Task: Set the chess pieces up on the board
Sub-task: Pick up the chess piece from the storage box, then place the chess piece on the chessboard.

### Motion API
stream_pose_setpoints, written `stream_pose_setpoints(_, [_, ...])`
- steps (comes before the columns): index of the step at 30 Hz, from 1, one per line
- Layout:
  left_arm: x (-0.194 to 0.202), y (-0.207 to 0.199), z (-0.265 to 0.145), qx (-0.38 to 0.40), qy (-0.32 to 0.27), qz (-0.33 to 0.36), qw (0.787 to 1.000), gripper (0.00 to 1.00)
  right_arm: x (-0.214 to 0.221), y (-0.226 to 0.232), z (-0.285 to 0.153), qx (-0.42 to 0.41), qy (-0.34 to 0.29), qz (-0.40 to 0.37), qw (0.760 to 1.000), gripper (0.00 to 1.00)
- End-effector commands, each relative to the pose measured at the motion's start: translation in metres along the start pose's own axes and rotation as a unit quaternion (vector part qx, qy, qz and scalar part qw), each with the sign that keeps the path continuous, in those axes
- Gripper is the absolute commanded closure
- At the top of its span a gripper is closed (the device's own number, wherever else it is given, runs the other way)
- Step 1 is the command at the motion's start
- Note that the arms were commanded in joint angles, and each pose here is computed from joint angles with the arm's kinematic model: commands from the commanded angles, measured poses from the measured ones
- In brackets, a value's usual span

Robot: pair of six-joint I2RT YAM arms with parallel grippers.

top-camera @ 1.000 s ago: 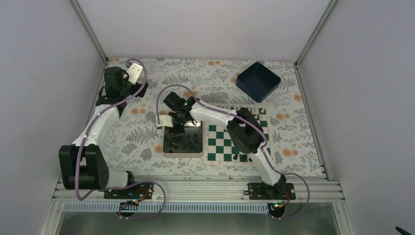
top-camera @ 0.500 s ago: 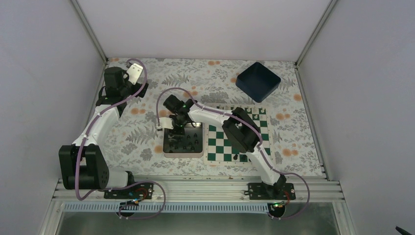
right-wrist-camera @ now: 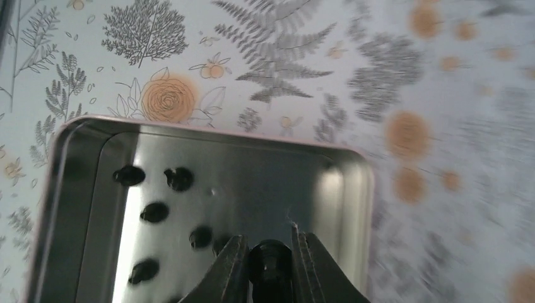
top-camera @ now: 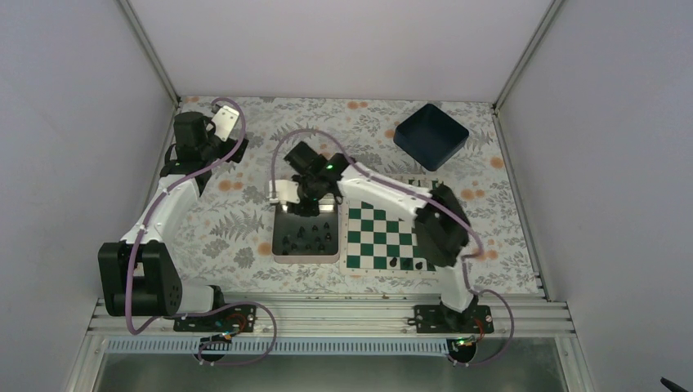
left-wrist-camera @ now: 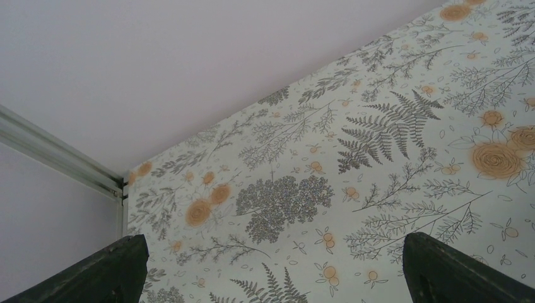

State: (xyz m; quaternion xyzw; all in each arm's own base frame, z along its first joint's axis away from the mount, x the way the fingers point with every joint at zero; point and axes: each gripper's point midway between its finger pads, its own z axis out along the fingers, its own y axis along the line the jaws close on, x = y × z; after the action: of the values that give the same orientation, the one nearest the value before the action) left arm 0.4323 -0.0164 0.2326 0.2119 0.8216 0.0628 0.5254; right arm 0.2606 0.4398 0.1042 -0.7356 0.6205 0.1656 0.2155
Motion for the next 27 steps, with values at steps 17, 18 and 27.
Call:
stream_pose_setpoints(17, [-0.004, -0.005, 0.006, 0.016, 0.000, -0.001, 1.000, 0.00, 0.318, 0.056, -0.228, 0.203, 0.147, 0.233, 0.940, 0.92])
stream_pose_setpoints(18, [-0.003, -0.006, 0.008, 0.017, 0.002, -0.001, 1.000, 0.00, 0.328, 0.064, -0.229, 0.203, 0.149, 0.242, 0.937, 0.92])
stream_pose_setpoints(27, [0.001, -0.009, 0.011, 0.022, 0.007, 0.000, 1.000, 0.00, 0.371, 0.122, -0.213, 0.183, 0.146, 0.295, 0.927, 0.92])
